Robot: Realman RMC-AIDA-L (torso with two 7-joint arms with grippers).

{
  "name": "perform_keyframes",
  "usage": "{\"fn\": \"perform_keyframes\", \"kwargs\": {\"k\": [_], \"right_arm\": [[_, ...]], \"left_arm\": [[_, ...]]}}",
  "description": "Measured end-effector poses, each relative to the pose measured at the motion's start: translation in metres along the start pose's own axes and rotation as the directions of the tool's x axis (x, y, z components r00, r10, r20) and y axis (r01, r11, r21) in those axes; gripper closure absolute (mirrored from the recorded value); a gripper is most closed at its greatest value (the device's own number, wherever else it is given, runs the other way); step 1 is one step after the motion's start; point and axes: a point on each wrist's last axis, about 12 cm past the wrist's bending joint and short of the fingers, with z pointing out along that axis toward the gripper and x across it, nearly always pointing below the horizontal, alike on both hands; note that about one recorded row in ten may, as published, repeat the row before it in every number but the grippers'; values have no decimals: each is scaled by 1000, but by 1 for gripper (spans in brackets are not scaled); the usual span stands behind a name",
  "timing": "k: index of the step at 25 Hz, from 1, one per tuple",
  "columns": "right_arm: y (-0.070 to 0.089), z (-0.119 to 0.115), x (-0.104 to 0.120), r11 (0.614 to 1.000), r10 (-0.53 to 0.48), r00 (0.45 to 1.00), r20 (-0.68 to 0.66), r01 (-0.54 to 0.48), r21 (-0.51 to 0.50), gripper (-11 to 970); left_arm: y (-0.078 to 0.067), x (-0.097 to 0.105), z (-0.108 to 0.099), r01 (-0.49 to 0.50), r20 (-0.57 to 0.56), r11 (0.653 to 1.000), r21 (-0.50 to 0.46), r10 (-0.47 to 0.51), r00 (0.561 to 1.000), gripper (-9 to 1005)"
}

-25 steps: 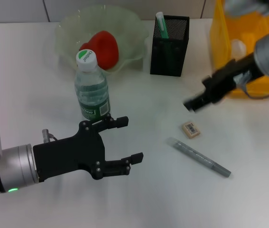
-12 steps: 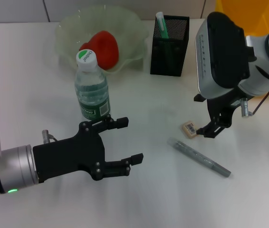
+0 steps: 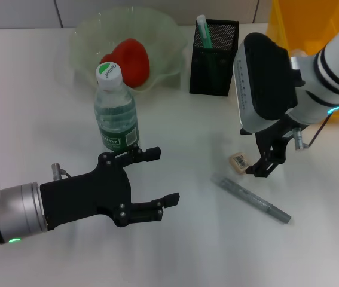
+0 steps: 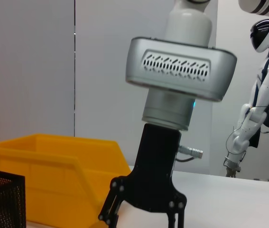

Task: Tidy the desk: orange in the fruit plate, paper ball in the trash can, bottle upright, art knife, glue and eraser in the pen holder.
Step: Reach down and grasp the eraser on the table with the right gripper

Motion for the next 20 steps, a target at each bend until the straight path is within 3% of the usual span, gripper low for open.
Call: {"fn": "perform_keyframes", "kwargs": {"k": [4, 20], "right_arm": [[-1, 8, -1, 1000, -3, 1000, -1, 3, 5, 143], [1, 21, -9, 1000, 7, 1000, -8, -8, -31, 304]], "left_arm": [[0, 0, 0, 0, 0, 1000, -1, 0, 1000, 137], [-1, 0, -1, 1, 1, 1000, -1, -1, 1000, 137]]}}
